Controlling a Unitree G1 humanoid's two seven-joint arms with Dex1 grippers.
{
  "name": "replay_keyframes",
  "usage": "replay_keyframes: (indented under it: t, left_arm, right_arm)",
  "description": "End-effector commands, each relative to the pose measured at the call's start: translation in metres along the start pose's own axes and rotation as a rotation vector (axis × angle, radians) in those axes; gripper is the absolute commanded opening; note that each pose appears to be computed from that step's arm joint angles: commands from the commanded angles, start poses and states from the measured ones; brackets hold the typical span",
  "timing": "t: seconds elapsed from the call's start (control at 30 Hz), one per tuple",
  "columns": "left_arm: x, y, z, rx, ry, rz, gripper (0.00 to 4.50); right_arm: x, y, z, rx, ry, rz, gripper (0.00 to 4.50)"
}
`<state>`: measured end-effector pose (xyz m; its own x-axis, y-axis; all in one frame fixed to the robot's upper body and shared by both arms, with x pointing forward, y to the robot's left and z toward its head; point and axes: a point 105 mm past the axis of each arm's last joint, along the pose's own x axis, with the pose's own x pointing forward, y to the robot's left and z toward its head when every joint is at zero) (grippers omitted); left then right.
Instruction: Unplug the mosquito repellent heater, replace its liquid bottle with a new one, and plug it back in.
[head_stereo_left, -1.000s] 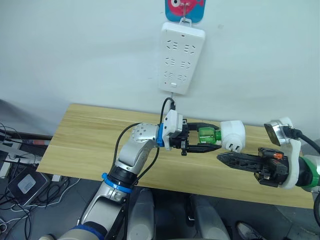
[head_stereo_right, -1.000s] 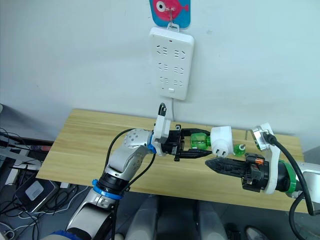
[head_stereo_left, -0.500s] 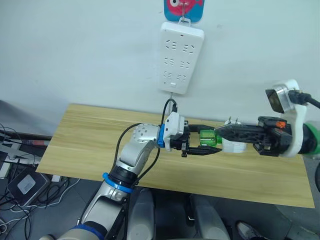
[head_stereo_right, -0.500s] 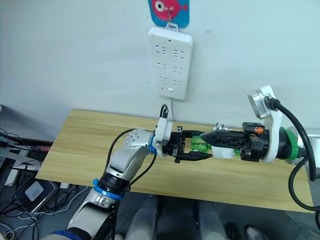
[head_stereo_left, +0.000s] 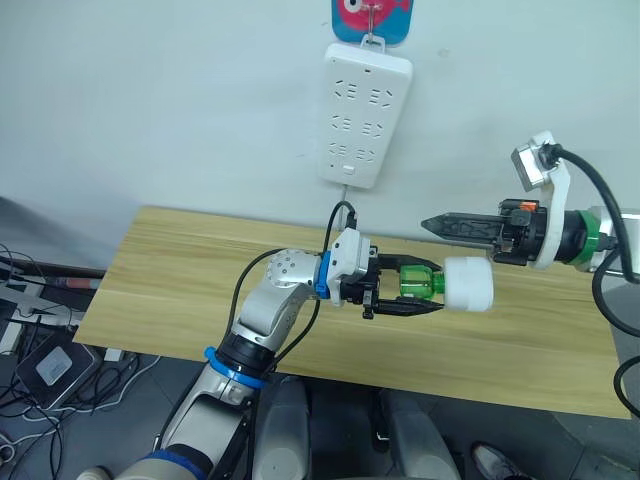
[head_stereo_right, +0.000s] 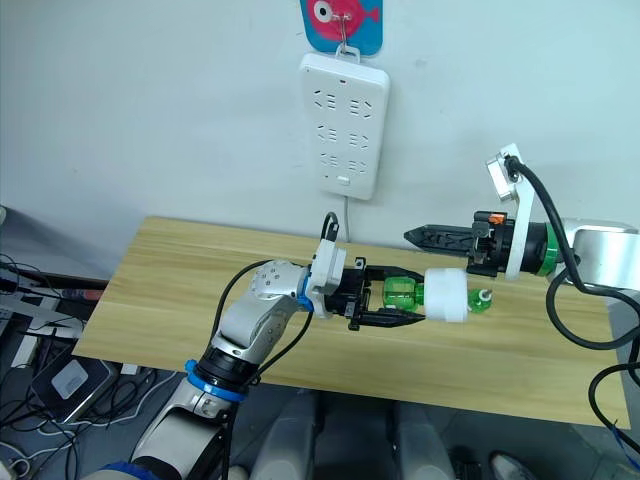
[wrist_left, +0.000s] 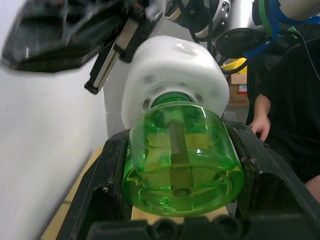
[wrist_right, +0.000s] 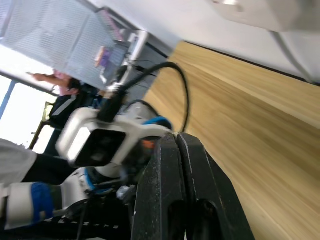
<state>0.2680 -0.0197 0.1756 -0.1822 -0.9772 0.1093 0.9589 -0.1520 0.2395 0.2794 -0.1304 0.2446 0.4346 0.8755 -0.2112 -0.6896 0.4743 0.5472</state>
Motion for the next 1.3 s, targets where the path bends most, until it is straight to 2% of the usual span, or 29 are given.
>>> replay_keyframes:
  t: [0.03, 0.13, 0.27, 0.4, 0.5, 0.67, 0.83, 1.03, 1.3]
  left_arm:
    - [0.007, -0.007, 0.013, 0.036, -0.048, -0.038, 2.28]
    - [0.006, -0.007, 0.014, 0.033, -0.051, -0.037, 2.28]
    - [0.002, -0.008, 0.014, 0.028, -0.048, -0.03, 2.28]
    - [-0.005, -0.006, 0.015, 0.03, -0.044, -0.014, 2.28]
    - [-0.009, -0.003, 0.015, 0.037, -0.037, -0.006, 2.28]
    - [-0.01, -0.001, 0.016, 0.042, -0.035, -0.008, 2.28]
    - [-0.005, -0.002, 0.023, 0.042, -0.056, -0.022, 2.28]
    - [-0.006, -0.001, 0.022, 0.034, -0.055, -0.015, 2.28]
    - [-0.008, -0.002, 0.02, 0.031, -0.047, -0.016, 2.28]
  right_arm:
    - [-0.002, -0.01, 0.011, -0.01, -0.053, -0.067, 0.05]
    - [-0.015, -0.037, 0.018, 0.0, -0.114, -0.192, 0.05]
    - [-0.04, -0.046, 0.014, 0.007, -0.124, -0.226, 0.05]
    - [-0.067, -0.017, -0.013, 0.031, -0.014, -0.085, 0.05]
    - [-0.076, -0.004, -0.027, 0.053, 0.039, -0.04, 0.05]
    - [-0.072, -0.021, -0.035, 0.042, -0.006, -0.129, 0.05]
    - [-0.055, -0.043, -0.044, 0.053, -0.078, -0.218, 0.05]
    - [-0.045, -0.04, -0.06, 0.076, -0.079, -0.209, 0.05]
    - [-0.054, -0.038, -0.062, 0.061, -0.051, -0.217, 0.05]
